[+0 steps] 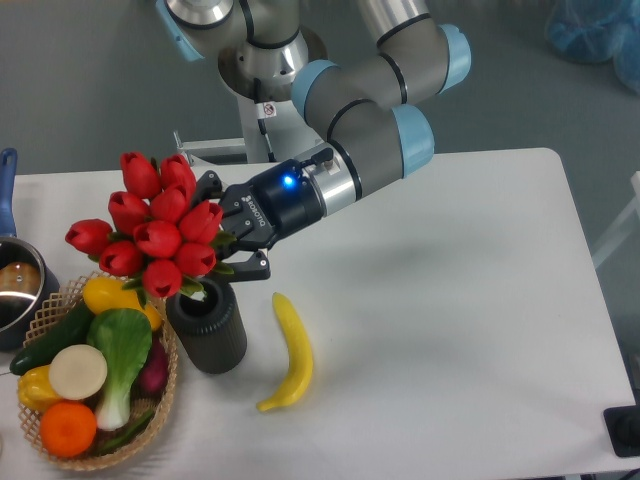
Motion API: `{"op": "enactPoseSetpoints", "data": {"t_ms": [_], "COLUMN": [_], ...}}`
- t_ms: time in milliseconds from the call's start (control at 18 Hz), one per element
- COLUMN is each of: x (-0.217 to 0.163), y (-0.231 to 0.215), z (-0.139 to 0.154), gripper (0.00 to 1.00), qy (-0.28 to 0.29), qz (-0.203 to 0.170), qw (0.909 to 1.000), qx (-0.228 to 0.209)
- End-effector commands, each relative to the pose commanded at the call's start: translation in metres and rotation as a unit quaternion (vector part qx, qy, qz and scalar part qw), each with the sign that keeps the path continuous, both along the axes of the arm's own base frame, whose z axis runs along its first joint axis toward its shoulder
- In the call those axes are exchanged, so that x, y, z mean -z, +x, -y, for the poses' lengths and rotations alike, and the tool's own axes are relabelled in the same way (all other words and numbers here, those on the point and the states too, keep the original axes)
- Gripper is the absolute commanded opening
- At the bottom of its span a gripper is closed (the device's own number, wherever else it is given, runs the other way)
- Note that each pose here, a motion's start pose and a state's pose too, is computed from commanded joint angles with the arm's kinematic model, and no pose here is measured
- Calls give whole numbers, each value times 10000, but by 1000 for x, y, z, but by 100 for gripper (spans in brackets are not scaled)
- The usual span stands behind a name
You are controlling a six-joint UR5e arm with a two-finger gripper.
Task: Insert the flowers into the vase
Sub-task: 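Lower the tulip stems into the dark gray vase opening, then push the tulips further down into the vase, adjusting the bunch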
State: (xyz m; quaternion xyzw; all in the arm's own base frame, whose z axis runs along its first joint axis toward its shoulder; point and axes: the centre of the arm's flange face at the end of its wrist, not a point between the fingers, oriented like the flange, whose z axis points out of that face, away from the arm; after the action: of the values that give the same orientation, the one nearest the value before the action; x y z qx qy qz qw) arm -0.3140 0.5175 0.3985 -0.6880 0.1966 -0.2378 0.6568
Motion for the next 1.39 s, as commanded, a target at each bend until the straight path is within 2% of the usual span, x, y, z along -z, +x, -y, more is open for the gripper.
{"op": "enactPoseSetpoints", "data": {"t_ms": [833, 1056, 1389], "x": [43, 59, 70], "y": [-6, 1, 5], "z": [-2, 5, 9], "gripper": [40, 41, 41], "qy": [-233, -61, -42], "qz": [333, 212, 225], "qw": [9992, 9998, 9997], "qx": [-14, -14, -18]}}
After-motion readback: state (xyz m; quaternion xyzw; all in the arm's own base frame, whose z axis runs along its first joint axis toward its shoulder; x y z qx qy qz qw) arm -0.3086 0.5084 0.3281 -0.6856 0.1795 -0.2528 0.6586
